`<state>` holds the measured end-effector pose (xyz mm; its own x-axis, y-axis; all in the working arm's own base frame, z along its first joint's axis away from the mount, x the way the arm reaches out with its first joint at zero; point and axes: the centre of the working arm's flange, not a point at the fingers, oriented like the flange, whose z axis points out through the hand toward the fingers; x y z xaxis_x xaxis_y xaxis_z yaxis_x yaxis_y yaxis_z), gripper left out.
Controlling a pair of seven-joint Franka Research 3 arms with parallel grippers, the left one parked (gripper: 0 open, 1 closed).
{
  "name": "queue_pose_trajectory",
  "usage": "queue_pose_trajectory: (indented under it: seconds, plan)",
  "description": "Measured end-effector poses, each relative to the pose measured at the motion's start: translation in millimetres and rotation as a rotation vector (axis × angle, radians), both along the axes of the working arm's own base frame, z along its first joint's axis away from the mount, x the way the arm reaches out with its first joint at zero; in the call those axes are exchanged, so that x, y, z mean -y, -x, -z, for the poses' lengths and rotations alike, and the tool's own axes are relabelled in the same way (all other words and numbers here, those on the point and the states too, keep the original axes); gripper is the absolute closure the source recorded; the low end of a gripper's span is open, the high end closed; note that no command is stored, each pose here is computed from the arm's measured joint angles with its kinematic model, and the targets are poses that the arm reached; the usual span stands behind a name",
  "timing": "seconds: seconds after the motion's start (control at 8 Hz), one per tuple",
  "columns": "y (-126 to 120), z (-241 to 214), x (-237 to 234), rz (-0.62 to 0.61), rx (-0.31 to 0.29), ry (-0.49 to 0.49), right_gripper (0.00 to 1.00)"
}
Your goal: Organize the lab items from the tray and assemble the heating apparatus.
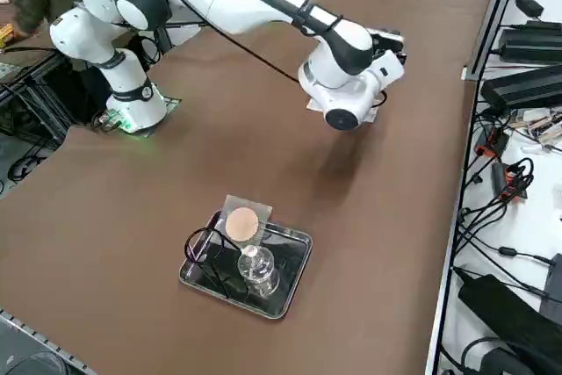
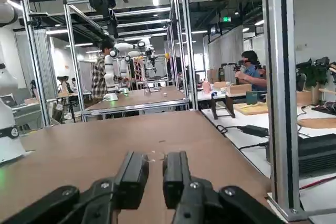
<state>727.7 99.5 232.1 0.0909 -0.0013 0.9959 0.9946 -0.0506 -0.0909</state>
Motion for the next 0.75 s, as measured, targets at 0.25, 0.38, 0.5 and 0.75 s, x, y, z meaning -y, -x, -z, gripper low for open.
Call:
queue_pose_trajectory:
  seconds: [0.25, 0.38, 0.5, 0.75]
  plan:
    - [1, 2, -1, -0.003, 0.018, -0.001, 0.78]
    - [2, 4, -1, -0.003, 0.019, -0.002, 0.77]
    - [2, 7, -1, -0.004, 0.018, -0.003, 0.77]
    - [4, 14, -1, -0.008, 0.015, -0.009, 0.68]
